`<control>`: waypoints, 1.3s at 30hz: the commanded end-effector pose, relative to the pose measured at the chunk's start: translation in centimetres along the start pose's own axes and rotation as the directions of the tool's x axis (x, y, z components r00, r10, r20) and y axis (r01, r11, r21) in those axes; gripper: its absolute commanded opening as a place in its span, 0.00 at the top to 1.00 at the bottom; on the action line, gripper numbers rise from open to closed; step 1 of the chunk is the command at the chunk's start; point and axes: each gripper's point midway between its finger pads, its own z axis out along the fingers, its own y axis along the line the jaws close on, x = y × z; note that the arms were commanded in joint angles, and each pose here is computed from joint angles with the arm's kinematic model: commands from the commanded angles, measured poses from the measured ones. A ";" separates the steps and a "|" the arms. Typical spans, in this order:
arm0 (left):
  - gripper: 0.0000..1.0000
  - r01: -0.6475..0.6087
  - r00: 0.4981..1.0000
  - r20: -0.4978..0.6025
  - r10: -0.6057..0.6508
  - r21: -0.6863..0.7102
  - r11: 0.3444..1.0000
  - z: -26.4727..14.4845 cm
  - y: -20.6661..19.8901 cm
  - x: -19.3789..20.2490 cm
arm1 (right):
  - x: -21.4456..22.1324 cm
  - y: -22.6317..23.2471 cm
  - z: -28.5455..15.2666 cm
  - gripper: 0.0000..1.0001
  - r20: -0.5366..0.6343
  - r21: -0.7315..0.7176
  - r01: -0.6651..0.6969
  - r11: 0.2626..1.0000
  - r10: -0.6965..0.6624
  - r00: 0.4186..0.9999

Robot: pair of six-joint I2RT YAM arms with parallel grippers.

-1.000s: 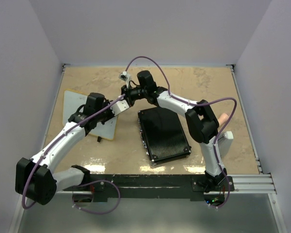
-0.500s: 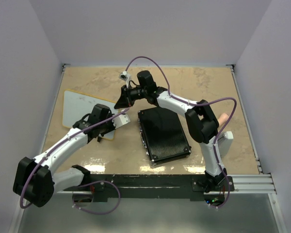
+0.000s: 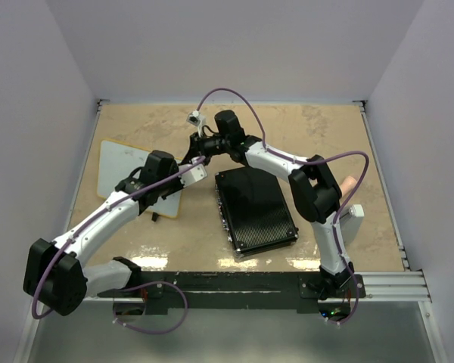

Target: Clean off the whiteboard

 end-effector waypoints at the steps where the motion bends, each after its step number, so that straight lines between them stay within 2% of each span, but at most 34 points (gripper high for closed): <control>1: 1.00 0.002 0.996 -0.090 0.001 0.036 0.999 1.7 -3.3 3.8 | 1.9 2.1 1.3 1.00 -0.054 -0.086 0.003 0.996 -0.007 0.999; 5: 1.00 -0.009 0.992 -0.124 0.020 0.091 0.996 1.7 -5.7 4.9 | 1.9 1.9 1.3 1.00 -0.052 -0.085 -0.001 0.996 -0.003 0.999; 12: 1.00 -0.045 0.992 -0.116 0.055 0.084 0.995 0.6 -4.8 4.2 | 1.7 1.9 1.5 1.00 -0.047 -0.087 -0.008 0.996 0.004 0.999; 21: 1.00 -0.007 1.000 0.021 0.008 -0.019 1.000 -1.4 1.0 -2.2 | 1.8 1.9 1.5 1.00 -0.046 -0.084 -0.001 0.996 -0.003 0.999; 24: 1.00 -0.016 1.000 0.001 0.016 -0.023 1.000 -0.8 0.9 -1.6 | 1.8 2.0 1.4 1.00 -0.047 -0.087 0.000 0.996 -0.005 0.999; 32: 1.00 -0.017 0.994 -0.104 0.025 0.075 0.997 2.2 -4.5 4.2 | 1.9 2.0 1.4 1.00 -0.048 -0.094 -0.002 0.996 -0.002 0.999; 36: 1.00 -0.008 0.994 -0.108 0.021 0.120 0.993 2.1 -6.4 5.3 | 2.0 2.1 1.4 1.00 -0.052 -0.098 -0.005 0.995 0.000 0.999; 39: 1.00 -0.003 0.994 -0.104 0.015 0.121 0.993 1.9 -6.2 5.0 | 1.9 2.2 1.3 1.00 -0.049 -0.098 0.001 0.995 -0.005 0.999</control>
